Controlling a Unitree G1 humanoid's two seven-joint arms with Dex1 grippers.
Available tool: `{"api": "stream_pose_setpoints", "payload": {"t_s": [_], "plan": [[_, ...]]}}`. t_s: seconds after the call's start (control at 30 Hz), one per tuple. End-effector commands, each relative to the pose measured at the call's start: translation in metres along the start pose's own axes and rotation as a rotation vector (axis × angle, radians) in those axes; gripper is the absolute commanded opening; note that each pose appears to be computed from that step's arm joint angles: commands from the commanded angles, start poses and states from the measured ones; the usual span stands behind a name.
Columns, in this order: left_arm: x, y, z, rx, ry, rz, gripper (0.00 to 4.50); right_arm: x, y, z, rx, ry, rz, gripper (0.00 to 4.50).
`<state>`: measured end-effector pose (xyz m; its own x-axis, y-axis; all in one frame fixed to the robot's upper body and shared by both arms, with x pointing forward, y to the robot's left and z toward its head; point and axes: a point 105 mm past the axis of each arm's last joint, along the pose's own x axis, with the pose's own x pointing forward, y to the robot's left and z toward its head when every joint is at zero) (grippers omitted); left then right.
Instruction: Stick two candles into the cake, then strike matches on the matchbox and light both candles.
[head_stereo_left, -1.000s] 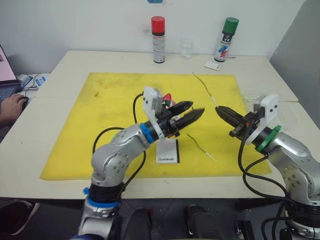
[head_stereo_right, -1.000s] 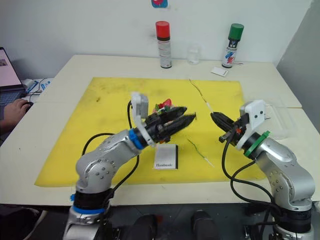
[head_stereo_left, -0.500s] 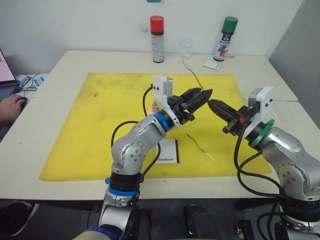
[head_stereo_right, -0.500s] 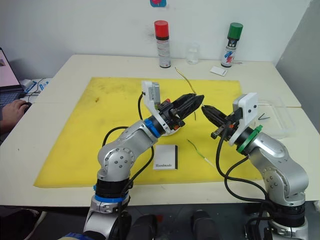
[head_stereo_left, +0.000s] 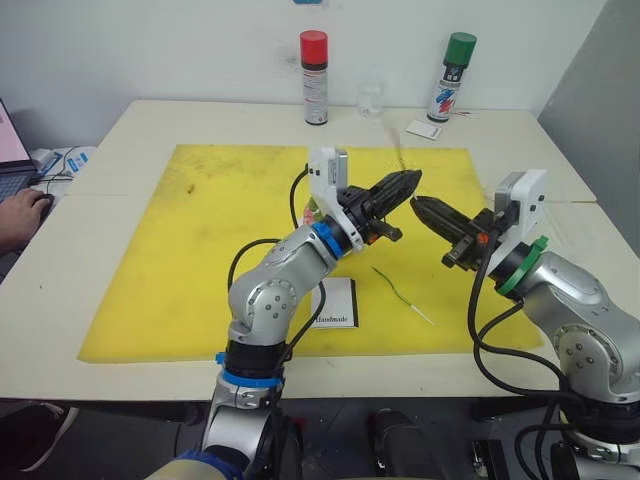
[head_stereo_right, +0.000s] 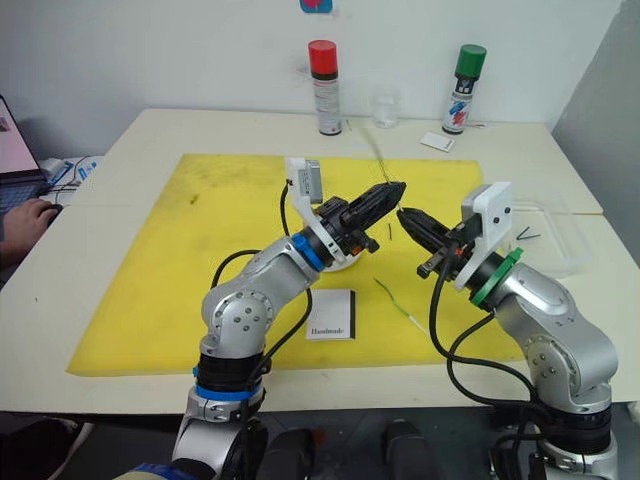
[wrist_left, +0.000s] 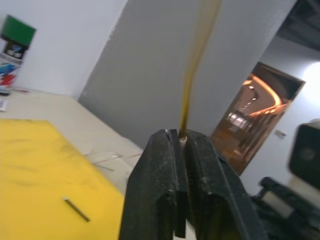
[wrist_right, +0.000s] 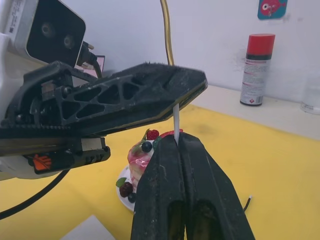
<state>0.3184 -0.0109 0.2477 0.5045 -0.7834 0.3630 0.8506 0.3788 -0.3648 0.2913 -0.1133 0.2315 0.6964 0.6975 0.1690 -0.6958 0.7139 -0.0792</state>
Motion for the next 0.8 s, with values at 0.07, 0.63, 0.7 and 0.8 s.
{"api": "stream_pose_setpoints", "payload": {"t_s": [0.07, 0.63, 0.7, 0.8], "plan": [[0.003, -0.012, 0.016, 0.023, -0.046, -0.044, 0.01, -0.003, 0.006, 0.006, -0.031, -0.027, 0.023, 0.00], [0.001, -0.012, 0.019, 0.095, -0.037, -0.045, 2.38, 0.001, 0.009, 0.013, -0.024, -0.041, 0.013, 0.00], [0.002, -0.013, 0.021, 0.087, -0.047, -0.047, 2.38, 0.002, 0.009, 0.014, -0.023, -0.040, 0.013, 0.00], [0.002, -0.015, 0.024, 0.073, -0.059, -0.054, 2.38, 0.003, 0.010, 0.015, -0.021, -0.039, 0.012, 0.00]]}}
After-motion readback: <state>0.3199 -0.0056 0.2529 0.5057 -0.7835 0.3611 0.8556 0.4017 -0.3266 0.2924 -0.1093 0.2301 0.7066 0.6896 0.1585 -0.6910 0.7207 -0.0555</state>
